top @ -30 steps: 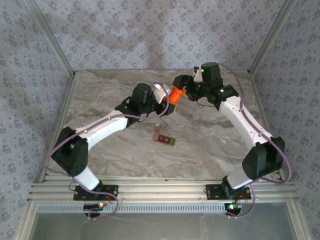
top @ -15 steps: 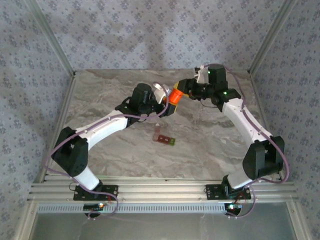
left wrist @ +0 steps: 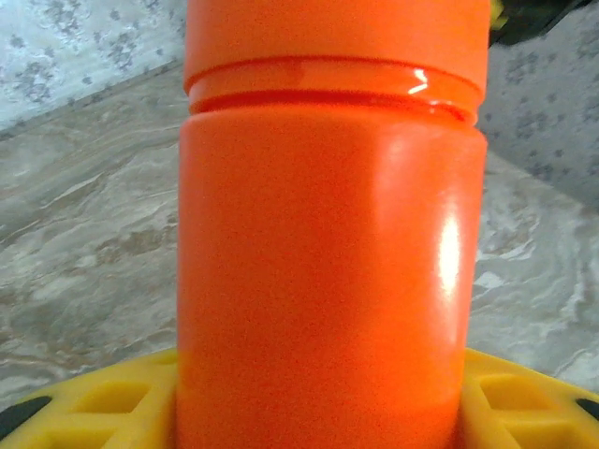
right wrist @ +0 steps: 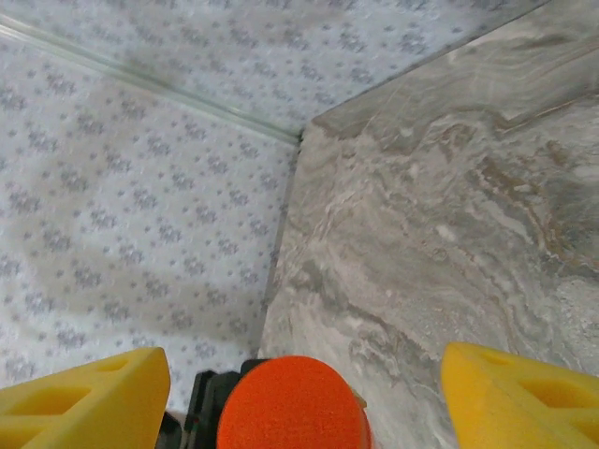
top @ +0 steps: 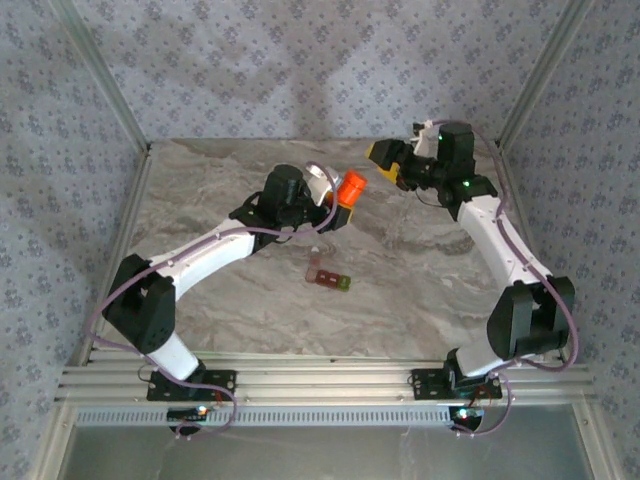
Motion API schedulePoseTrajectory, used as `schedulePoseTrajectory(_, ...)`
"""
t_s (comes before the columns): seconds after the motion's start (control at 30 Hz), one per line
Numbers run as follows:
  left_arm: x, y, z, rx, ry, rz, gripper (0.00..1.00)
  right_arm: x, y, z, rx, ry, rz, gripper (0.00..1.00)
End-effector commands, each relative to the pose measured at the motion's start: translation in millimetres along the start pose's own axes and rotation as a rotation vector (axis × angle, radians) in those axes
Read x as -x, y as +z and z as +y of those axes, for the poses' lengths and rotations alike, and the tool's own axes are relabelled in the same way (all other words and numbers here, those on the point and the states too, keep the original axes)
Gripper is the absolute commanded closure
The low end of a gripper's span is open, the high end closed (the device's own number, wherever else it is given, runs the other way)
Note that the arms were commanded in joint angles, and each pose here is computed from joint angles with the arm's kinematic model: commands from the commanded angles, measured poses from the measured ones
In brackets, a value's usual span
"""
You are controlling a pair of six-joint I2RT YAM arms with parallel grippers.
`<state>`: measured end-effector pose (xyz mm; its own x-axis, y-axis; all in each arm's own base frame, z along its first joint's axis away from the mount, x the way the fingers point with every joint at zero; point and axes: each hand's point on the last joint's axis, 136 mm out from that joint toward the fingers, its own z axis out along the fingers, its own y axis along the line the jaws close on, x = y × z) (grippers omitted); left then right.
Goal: Sort the pills into containers
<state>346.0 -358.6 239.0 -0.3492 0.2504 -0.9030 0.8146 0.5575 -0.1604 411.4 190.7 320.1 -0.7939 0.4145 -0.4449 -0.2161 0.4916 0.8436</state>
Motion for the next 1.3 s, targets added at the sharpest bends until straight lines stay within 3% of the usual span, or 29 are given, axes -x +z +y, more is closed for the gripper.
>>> schedulePoseTrajectory(0.0,28,-11,1,0.070,0.122,-0.057,1.00,3,-7,8,-0.095,0.101,-0.046,0.20)
schedulePoseTrajectory(0.37,31,-5,3,0.091,0.151,-0.072,1.00,-30,20,-2,-0.174,0.120,0.020,0.18)
schedulePoseTrajectory(0.57,32,-2,3,0.086,0.148,-0.075,1.00,-45,32,3,-0.164,0.102,0.063,0.23)
schedulePoseTrajectory(0.67,33,-2,3,0.085,0.146,-0.079,1.00,-50,36,2,-0.163,0.103,0.079,0.28)
schedulePoseTrajectory(0.8,34,-2,4,0.089,0.139,-0.085,1.00,-54,40,-1,-0.159,0.105,0.095,0.49)
schedulePoseTrajectory(0.93,38,-4,4,0.086,0.120,-0.098,1.00,-60,39,-2,-0.138,0.079,0.129,0.61)
schedulePoseTrajectory(1.07,44,-10,-1,0.026,0.068,-0.121,1.00,-46,32,0,-0.053,-0.029,0.103,0.63)
schedulePoseTrajectory(1.27,57,-23,-20,-0.156,-0.046,-0.144,1.00,-31,11,10,0.090,-0.332,0.089,0.57)
